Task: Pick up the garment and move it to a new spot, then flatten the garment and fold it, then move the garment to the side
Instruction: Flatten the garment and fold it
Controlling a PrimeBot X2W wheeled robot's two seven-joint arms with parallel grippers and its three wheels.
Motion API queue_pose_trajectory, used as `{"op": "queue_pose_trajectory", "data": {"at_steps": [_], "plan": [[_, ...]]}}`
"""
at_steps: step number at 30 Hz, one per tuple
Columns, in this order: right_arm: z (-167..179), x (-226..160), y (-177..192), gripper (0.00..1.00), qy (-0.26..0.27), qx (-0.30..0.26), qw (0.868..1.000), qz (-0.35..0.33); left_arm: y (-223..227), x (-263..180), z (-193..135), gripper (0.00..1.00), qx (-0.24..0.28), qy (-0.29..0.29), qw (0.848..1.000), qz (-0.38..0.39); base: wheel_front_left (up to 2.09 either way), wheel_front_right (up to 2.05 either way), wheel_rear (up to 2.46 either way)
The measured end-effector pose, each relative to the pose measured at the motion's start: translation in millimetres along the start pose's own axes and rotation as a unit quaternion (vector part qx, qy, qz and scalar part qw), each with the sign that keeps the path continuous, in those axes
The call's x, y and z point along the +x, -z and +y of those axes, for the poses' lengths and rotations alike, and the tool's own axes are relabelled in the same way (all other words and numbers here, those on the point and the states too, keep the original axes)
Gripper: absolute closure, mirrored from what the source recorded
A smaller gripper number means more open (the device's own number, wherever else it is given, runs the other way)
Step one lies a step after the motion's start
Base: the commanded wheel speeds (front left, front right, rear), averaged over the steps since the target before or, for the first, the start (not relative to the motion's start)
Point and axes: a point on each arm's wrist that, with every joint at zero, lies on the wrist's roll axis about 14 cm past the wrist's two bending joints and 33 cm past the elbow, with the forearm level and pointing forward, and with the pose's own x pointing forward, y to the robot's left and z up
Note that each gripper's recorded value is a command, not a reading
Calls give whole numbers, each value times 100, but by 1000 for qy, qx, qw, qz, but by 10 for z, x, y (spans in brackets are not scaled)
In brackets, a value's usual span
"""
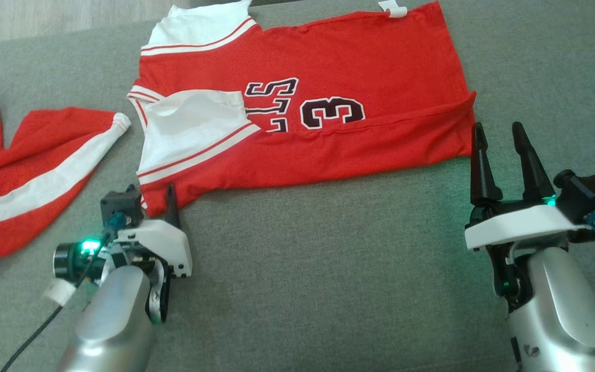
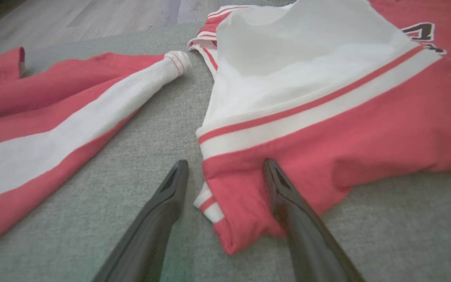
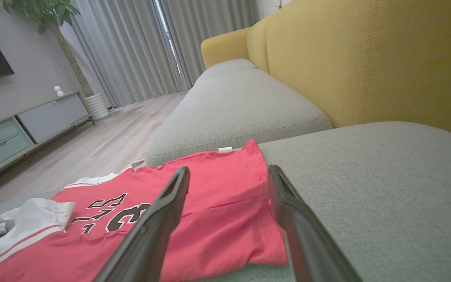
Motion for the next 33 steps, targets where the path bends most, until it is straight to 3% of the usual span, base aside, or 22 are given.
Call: {"op": "queue_pose_trajectory", "data": {"at_steps": [3,4,5,13,17,22,28,31,33], "plan": [[-5,1,4,0,1,1,1000,1,36,13,-47,0,9,15,1000,15,0,0,0],[-5,4,7,0,1,1,1000,1,34,19,-54,60,11,18,1000,19,0,0,0],[-2,9,4,0,0,1,1000,1,32,24,-67,100,14,23,999,22,0,0,0],[-130,73,168,0,21,-4,999,48,-183,-35,-91,100,11,28,999,-39,0,0,0],[-361,48,451,0,61,14,992,112,-508,-92,-71,100,8,24,993,-118,0,0,0],[-435,101,645,0,78,31,984,159,-578,-124,-107,100,21,33,990,-136,0,0,0],[-398,235,875,0,87,71,971,211,-620,-131,-142,100,27,42,988,-145,0,0,0],[-345,312,931,0,97,144,960,222,-653,-135,-134,100,26,42,987,-150,0,0,0],[-300,376,917,0,89,137,960,226,-655,-134,-132,100,27,42,987,-150,0,0,0]]}}
